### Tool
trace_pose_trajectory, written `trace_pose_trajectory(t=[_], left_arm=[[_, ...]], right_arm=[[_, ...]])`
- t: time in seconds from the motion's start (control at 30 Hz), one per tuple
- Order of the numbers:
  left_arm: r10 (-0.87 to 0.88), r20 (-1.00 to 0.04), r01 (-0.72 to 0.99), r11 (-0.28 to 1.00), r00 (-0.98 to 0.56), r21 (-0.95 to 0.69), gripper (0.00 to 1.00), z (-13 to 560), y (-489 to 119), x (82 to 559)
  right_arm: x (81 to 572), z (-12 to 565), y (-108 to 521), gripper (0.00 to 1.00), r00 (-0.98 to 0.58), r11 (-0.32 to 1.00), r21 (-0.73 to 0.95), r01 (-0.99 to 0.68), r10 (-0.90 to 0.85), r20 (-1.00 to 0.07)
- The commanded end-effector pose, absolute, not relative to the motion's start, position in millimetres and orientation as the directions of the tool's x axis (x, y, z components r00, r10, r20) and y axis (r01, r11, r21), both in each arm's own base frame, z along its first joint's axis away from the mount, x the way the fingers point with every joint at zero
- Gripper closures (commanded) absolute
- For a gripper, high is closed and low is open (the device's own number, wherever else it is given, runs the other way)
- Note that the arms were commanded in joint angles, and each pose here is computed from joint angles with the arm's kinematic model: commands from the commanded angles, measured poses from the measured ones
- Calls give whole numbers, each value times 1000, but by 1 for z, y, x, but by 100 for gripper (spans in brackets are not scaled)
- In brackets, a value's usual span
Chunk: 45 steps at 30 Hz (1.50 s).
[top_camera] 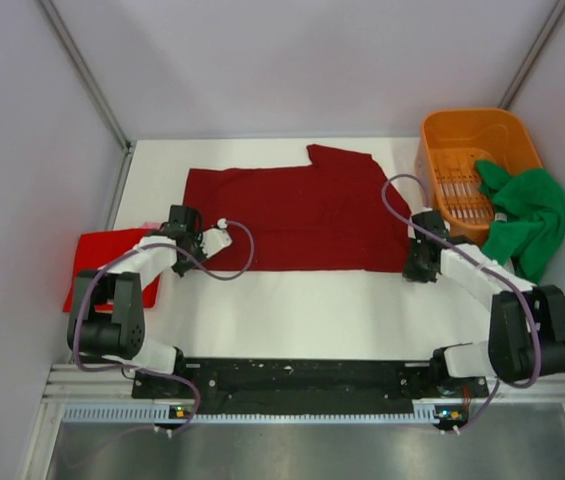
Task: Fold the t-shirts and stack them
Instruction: Fold the flattened tshirt in 1/3 of the way
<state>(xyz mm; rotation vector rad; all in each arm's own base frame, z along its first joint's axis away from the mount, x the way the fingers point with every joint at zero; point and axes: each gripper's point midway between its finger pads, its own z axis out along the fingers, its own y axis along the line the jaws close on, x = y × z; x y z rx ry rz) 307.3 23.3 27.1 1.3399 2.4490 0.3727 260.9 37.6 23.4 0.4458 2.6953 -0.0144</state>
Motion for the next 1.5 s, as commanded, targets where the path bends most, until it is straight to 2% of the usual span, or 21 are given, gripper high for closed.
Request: trace_pose_trajectory(t=[0.0, 0.2, 0.23, 0.27, 0.3, 0.33, 0.43, 0.6, 0.77, 0.83, 0.9, 0.97, 1.17, 1.47], left_arm=[[841, -151, 767, 537, -519, 351, 100, 44, 24, 284], [873, -110, 813, 484, -476, 322, 100, 42, 28, 247], [872, -118, 808, 485, -475, 336, 100, 42, 28, 247], [874, -117, 808, 482, -472, 338, 100, 41, 29, 247], [873, -119, 807, 483, -473, 338, 100, 39, 28, 248], [871, -118, 807, 487, -477, 334, 100, 38, 28, 249], [861, -110, 798, 502, -496, 333, 100, 38, 29, 254], [868, -106, 804, 491, -485, 336, 100, 38, 30, 255], [871, -93, 803, 482, -482, 350, 100, 39, 33, 254], [872, -91, 801, 480, -482, 356, 100, 40, 34, 256], [872, -91, 801, 479, -481, 358, 100, 40, 34, 257], [874, -82, 804, 475, -479, 358, 100, 40, 36, 256], [887, -43, 834, 447, -459, 323, 100, 45, 39, 243], [921, -31, 917, 390, -389, 83, 100, 52, 21, 193]], right_arm=[[255, 50, 40, 100, -812, 931, 138, 339, 363, -457], [234, 67, 39, 100, -769, 908, 188, 373, 416, -484], [237, 70, 35, 89, -746, 900, 189, 394, 433, -507], [243, 72, 36, 70, -729, 893, 202, 401, 445, -520], [250, 73, 39, 58, -716, 886, 228, 405, 462, -523], [262, 76, 45, 53, -691, 870, 271, 411, 492, -530], [288, 73, 47, 48, -617, 819, 332, 468, 572, -541], [307, 54, 41, 47, -541, 757, 343, 557, 643, -542], [292, 24, 45, 52, -610, 768, 291, 570, 634, -476], [279, 15, 44, 59, -621, 767, 279, 578, 635, -461], [272, 13, 38, 82, -609, 763, 265, 590, 636, -474], [264, 16, 31, 99, -598, 760, 249, 601, 634, -491], [245, 45, 20, 100, -526, 734, 288, 615, 654, -543], [195, 64, 8, 100, -336, 572, 420, 705, 790, -512]])
